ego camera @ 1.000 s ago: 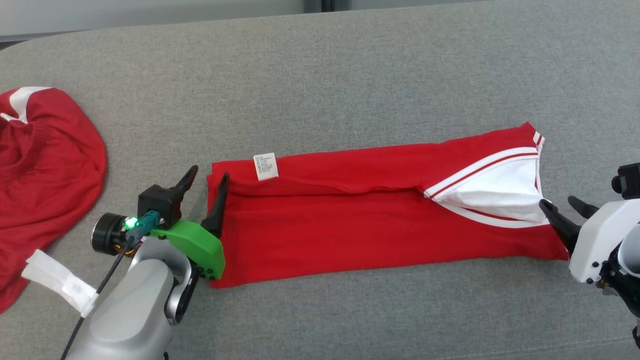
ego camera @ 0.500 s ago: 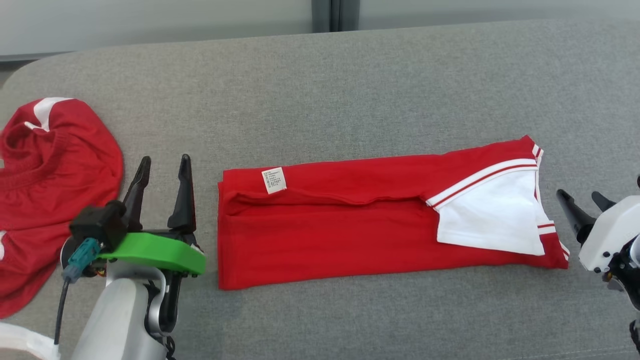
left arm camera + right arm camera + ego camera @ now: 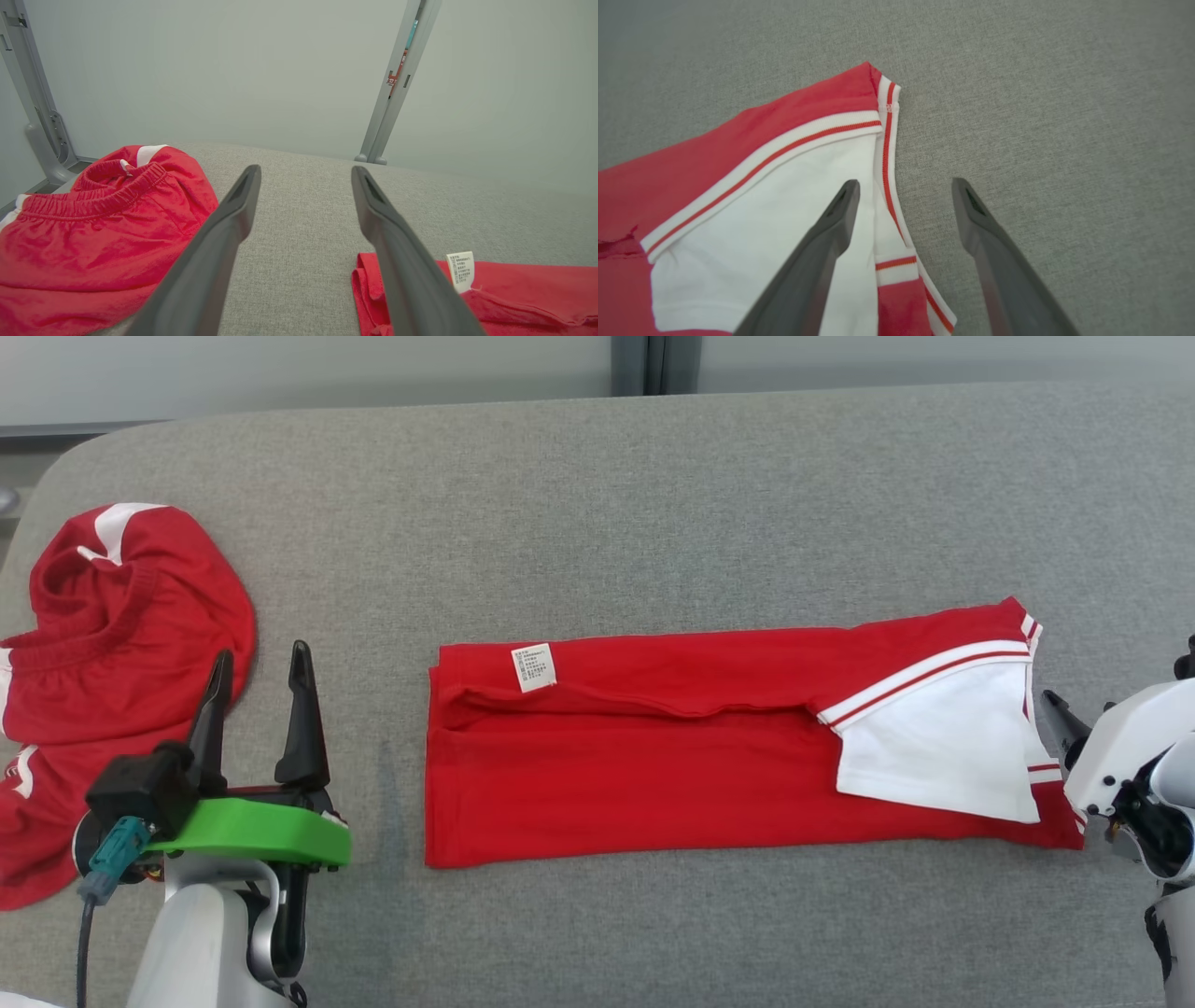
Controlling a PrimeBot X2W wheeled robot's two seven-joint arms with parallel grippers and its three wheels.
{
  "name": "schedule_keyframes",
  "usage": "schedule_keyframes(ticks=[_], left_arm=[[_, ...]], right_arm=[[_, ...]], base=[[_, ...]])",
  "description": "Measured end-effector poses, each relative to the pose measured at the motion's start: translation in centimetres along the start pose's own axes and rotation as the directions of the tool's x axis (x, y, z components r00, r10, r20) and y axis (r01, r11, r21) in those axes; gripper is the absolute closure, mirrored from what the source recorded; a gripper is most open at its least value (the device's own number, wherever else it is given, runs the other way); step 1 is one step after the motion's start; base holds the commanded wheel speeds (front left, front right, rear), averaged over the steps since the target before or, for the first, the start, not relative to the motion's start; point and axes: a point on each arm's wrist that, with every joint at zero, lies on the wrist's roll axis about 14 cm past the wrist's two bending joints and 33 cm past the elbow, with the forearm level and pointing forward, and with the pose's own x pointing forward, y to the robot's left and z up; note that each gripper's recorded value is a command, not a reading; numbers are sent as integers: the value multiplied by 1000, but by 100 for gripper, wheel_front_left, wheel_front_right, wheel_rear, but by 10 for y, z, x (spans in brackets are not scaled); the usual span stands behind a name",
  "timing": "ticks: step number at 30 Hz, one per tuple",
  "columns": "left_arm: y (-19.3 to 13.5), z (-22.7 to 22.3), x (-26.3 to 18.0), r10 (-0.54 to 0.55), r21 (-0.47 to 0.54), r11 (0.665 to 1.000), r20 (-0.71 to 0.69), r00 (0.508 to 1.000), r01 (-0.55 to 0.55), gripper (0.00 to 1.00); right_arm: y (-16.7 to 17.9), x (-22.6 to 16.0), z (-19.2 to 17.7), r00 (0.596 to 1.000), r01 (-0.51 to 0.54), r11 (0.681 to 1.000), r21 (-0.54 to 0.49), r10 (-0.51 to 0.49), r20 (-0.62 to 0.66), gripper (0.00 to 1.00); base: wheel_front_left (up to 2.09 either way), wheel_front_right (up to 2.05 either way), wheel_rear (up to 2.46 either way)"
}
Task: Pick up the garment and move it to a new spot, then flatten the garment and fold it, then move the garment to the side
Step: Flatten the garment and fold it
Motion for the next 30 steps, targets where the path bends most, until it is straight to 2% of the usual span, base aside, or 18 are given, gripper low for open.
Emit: schedule_keyframes(ticks=[15, 16, 17, 23, 30], left_arm=[[7, -12, -1, 22, 13, 1000, -29, 999, -21, 0], [6, -12, -2, 20, 13, 1000, -29, 999, -19, 0], [6, -12, -2, 18, 12, 1000, -29, 999, -18, 0], [3, -7, -4, 11, 12, 1000, -18, 1000, -10, 0], [-8, -7, -7, -19, 1, 1000, -20, 1000, 19, 0]], right_arm=[[21, 36, -36, 980, -34, 999, -18, 30, -194, 0], [22, 37, -37, 978, -37, 999, -22, 32, -205, 53], [23, 37, -36, 978, -41, 999, -29, 34, -204, 100], [0, 29, -14, 994, 15, 1000, -26, -18, -105, 100], [-59, -3, 34, 989, 143, 989, -34, -141, 43, 100]], base=[[0, 0, 0], [0, 0, 0], [0, 0, 0], [0, 0, 0], [0, 0, 0]])
